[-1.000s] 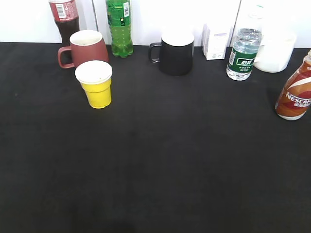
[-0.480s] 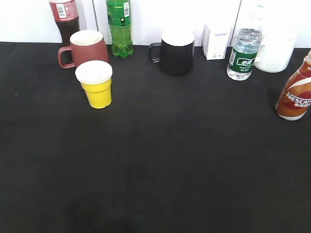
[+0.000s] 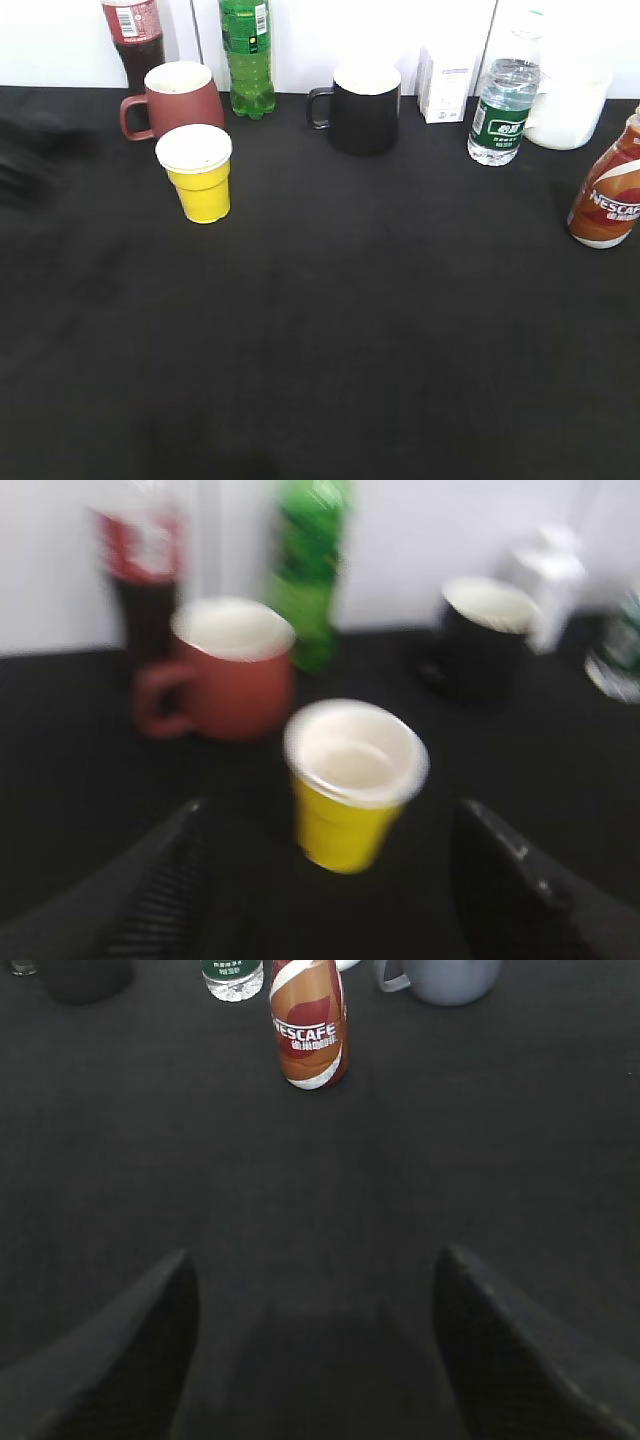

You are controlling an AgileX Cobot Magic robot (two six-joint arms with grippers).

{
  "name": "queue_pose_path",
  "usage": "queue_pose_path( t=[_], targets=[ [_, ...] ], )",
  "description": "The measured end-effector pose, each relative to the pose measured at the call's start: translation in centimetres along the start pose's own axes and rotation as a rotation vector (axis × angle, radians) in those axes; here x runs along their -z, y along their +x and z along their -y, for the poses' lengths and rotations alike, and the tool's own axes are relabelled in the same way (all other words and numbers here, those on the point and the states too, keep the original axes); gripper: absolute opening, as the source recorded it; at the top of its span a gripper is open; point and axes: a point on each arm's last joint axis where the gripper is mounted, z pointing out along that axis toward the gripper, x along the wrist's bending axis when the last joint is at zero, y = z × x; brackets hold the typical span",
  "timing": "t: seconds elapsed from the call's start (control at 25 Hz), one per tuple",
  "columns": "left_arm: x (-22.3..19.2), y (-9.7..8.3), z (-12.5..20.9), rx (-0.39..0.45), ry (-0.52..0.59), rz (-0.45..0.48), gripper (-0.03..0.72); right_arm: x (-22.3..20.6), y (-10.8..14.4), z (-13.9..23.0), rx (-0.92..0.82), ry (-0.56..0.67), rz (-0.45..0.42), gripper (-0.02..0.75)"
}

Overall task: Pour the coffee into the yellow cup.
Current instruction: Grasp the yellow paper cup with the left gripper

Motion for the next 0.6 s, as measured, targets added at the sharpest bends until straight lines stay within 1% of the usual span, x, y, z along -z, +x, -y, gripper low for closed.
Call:
queue_pose_path(
  t=[0.04, 0.08, 0.12, 0.24, 0.32, 0.4, 0.44, 0.52, 0.6],
  targets=[
    [-1.2, -0.7, 0.9, -0.012, 0.028, 0.030, 0.558, 0.0, 0.0, 0.0, 0.000, 0.000, 0.000, 0.570],
    [-2.2, -1.4, 1.8, -0.022, 0.031, 0.054, 0.558, 0.0, 0.0, 0.0, 0.000, 0.000, 0.000, 0.570],
    [-3.0, -1.6, 3.1, -0.021, 0.041, 0.061, 0.558, 0.0, 0.0, 0.0, 0.000, 0.000, 0.000, 0.570],
    [-4.2, -1.0, 6.9, -0.006, 0.018, 0.024, 0.558, 0.0, 0.0, 0.0, 0.000, 0.000, 0.000, 0.570],
    [-5.6, -0.9, 8.6, -0.022, 0.021, 0.017, 0.558, 0.0, 0.0, 0.0, 0.000, 0.000, 0.000, 0.570],
    [-6.7, -1.0, 9.9, -0.051, -0.035, 0.040, 0.563, 0.0, 0.0, 0.0, 0.000, 0.000, 0.000, 0.570],
    [-7.5, -1.0, 10.8, -0.060, -0.083, 0.047, 0.612, 0.0, 0.0, 0.0, 0.000, 0.000, 0.000, 0.570],
    [-8.6, -1.1, 11.5, -0.048, -0.072, 0.046, 0.664, 0.0, 0.0, 0.0, 0.000, 0.000, 0.000, 0.570],
    [-10.2, -1.2, 11.1, -0.034, -0.096, 0.045, 0.673, 0.0, 0.0, 0.0, 0.000, 0.000, 0.000, 0.570]
  ],
)
